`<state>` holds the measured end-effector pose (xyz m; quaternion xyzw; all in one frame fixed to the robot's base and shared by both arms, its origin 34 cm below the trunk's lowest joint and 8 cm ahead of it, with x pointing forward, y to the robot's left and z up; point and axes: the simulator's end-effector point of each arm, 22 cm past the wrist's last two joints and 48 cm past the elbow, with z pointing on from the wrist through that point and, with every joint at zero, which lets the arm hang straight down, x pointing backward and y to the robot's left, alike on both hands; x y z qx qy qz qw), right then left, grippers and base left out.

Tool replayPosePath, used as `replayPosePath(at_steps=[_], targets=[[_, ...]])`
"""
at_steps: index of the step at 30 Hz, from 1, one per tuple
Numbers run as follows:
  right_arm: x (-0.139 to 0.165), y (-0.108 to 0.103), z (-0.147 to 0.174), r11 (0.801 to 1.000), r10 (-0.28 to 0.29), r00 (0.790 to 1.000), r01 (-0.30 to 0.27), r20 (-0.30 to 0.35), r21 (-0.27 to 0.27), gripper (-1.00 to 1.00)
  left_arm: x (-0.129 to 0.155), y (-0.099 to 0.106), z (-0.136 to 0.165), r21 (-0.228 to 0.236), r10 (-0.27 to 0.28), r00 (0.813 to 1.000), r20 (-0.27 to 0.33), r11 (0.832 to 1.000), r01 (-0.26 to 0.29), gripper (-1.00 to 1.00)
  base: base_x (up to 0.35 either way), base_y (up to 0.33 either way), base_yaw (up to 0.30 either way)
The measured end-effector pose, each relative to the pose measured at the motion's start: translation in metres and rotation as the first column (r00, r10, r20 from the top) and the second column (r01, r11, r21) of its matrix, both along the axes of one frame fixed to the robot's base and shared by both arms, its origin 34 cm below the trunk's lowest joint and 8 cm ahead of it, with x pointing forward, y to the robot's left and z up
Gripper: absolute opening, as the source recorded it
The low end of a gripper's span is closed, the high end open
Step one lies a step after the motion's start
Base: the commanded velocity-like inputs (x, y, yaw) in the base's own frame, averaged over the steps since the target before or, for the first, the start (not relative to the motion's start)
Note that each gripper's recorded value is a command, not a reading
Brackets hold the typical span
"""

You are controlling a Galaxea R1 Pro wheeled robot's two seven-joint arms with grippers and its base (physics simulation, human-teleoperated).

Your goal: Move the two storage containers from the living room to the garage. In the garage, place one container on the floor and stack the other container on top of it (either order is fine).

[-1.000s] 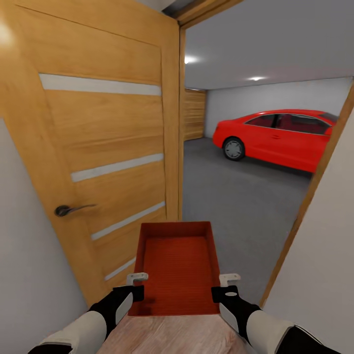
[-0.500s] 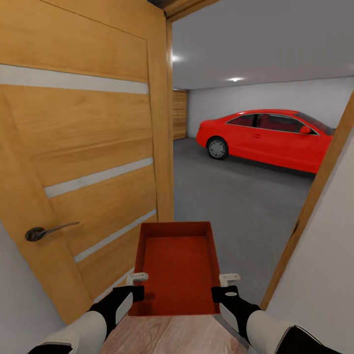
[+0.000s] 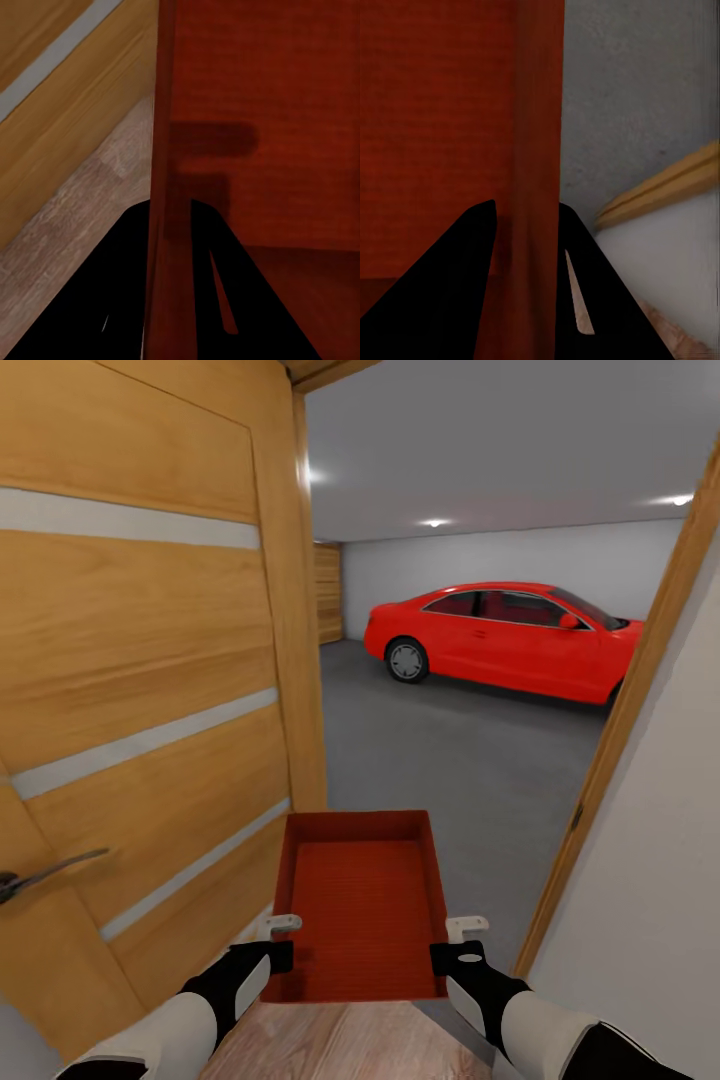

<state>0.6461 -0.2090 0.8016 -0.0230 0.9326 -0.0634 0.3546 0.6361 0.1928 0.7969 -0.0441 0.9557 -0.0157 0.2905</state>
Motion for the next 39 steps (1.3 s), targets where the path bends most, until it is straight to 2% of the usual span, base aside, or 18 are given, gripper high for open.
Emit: replayPosePath(at_steps=[19,39], targets=[[-0.0007,0.0001,-0.0005,1.0,0.0,1.0,0.0,-0.002,-0.001,-1.0,-0.0004,0.0003,-0.0004,0.0,0.0,1.0,-0.001,1.0,0.0,-1.0,0.0,0.0,-0.243],[-0.0008,0.0007,-0.0002,1.0,0.001,1.0,-0.001,-0.002,0.0,-1.0,-0.0009,0.0008,-0.0005,-0.001,0.002,1.0,-0.002,1.0,-0.002,-1.0,0.166,0.232,-0.011]])
